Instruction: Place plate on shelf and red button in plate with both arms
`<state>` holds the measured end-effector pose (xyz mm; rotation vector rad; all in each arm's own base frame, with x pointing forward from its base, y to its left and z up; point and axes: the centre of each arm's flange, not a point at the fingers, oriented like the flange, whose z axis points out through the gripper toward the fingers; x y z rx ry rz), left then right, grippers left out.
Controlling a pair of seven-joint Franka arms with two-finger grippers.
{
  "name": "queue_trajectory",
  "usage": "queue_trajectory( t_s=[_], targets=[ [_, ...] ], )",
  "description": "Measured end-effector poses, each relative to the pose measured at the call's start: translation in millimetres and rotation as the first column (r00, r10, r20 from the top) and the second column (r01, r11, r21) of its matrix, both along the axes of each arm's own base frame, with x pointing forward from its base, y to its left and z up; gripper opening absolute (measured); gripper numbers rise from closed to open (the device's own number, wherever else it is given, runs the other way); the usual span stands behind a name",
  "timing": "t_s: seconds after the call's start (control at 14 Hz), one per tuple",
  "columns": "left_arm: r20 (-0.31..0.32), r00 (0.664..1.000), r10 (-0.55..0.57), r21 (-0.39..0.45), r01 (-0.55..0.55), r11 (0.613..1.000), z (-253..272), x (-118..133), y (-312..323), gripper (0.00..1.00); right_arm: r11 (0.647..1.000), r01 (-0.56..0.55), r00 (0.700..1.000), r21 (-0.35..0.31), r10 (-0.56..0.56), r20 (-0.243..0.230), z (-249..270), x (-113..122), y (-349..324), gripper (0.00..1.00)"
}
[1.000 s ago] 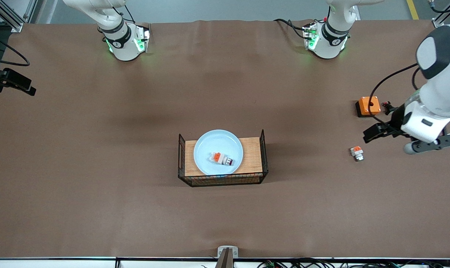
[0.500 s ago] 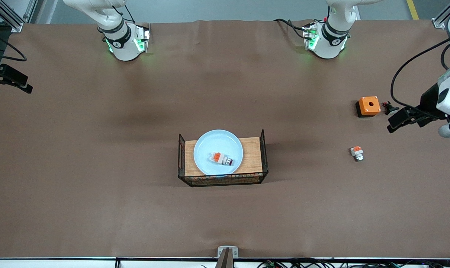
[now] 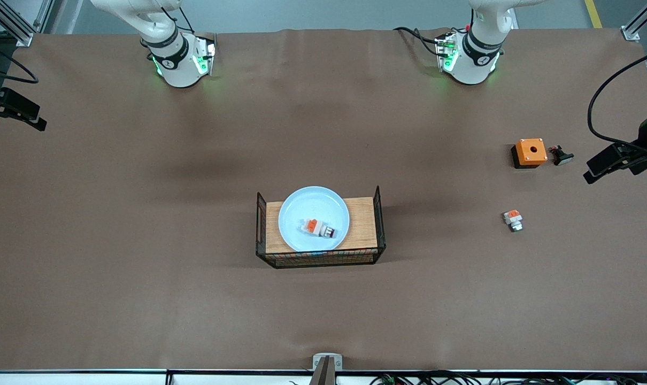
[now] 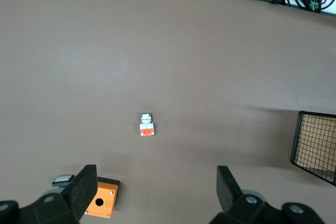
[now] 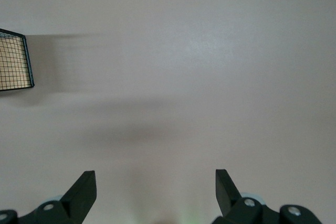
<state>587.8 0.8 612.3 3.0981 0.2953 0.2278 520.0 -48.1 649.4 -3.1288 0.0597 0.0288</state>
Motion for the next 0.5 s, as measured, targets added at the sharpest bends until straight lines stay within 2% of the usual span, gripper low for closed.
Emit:
queue_trajectory(
  t_s=[0.5],
  targets=[
    [-0.001,1.000,-0.005,0.000,0.005,1.000,0.0,-0.2,-3.0,1.00,1.000,-0.001,1.000,0.004,0.001,-0.013,-5.4,-5.3,0.3,1.00]
  ],
)
